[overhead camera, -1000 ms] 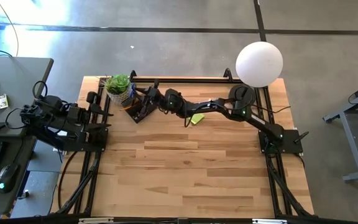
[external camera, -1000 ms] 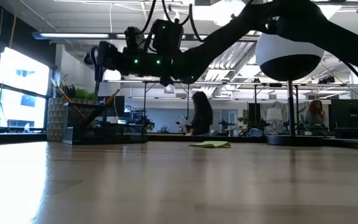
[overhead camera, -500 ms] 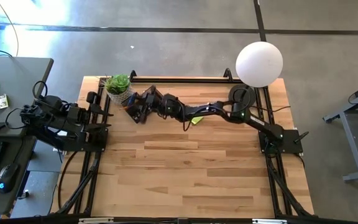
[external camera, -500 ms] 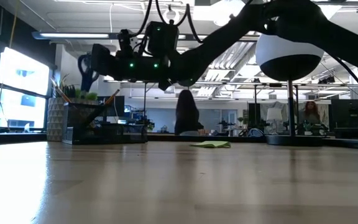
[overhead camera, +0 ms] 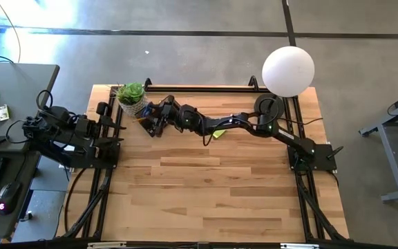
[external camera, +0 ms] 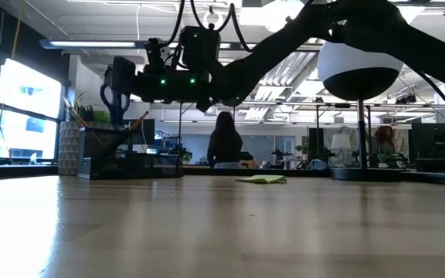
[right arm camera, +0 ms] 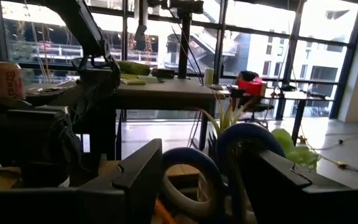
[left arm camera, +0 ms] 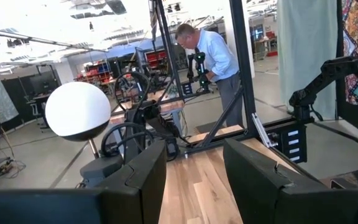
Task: Pick and place office supplies into organizer
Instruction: Put the blue scissors into the desk organizer, then put the green sticky note into the desk organizer
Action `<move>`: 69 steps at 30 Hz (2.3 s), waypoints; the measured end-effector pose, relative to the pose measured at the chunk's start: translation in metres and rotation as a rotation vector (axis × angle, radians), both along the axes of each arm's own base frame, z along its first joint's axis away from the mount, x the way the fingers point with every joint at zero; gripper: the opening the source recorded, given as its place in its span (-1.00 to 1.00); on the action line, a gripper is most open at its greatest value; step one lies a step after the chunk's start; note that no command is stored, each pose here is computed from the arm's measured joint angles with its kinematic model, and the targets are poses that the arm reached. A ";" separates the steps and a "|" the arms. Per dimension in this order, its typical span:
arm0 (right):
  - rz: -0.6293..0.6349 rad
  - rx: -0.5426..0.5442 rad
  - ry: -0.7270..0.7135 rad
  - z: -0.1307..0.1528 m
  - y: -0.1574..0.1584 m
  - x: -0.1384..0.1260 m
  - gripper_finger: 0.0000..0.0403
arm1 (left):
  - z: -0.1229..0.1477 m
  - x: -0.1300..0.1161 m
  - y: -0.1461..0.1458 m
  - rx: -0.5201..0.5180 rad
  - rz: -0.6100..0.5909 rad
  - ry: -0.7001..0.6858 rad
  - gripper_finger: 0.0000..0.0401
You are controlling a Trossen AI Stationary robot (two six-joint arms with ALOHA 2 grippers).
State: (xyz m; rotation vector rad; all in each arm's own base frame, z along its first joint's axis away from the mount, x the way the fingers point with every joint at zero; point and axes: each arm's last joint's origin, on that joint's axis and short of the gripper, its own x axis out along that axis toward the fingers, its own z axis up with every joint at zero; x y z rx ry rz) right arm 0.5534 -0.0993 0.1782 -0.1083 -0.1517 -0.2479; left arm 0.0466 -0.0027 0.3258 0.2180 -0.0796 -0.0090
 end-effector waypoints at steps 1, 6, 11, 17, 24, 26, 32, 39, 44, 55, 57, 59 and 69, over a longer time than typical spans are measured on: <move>-0.003 0.016 0.012 -0.001 0.000 0.000 0.02 | 0.000 0.000 0.000 0.000 0.000 0.000 -0.26; 0.012 0.071 0.097 -0.011 0.000 0.001 0.02 | 0.000 0.000 0.000 -0.002 0.000 -0.001 -0.26; 0.006 0.072 0.096 -0.010 0.001 0.001 0.02 | 0.000 0.000 0.000 -0.002 0.000 -0.001 -0.26; 0.024 0.145 0.136 -0.016 0.002 0.002 -0.02 | 0.000 0.000 0.000 -0.002 0.000 -0.001 -0.26; 0.052 0.095 -0.007 0.009 0.012 0.001 -0.04 | 0.000 0.000 0.000 -0.001 0.001 -0.001 -0.26; 0.058 0.044 -0.028 0.025 0.018 -0.001 -0.04 | 0.000 0.000 0.000 -0.001 0.000 0.000 -0.26; 0.053 -0.038 0.041 0.074 0.038 -0.011 -0.05 | -0.001 0.000 0.000 -0.009 0.000 0.007 -0.26; 0.012 0.033 0.452 0.125 0.043 -0.054 -0.14 | -0.001 0.000 0.000 -0.029 -0.001 0.007 -0.26; -0.104 0.121 0.869 0.124 0.041 -0.098 -0.26 | 0.000 0.000 0.000 -0.043 -0.002 0.002 -0.26; -0.210 0.224 1.449 0.044 0.043 -0.138 -0.42 | 0.001 0.000 0.000 -0.050 0.006 -0.003 -0.26; -0.224 0.233 1.485 0.033 0.042 -0.144 -0.42 | 0.000 0.001 0.000 -0.050 0.006 -0.001 -0.26; -0.209 0.249 1.520 0.022 0.042 -0.149 -0.41 | 0.000 0.001 0.000 -0.049 0.006 0.005 -0.26; -0.116 0.204 1.579 -0.021 0.048 -0.163 -0.39 | -0.001 0.001 0.001 -0.033 0.032 0.012 -0.26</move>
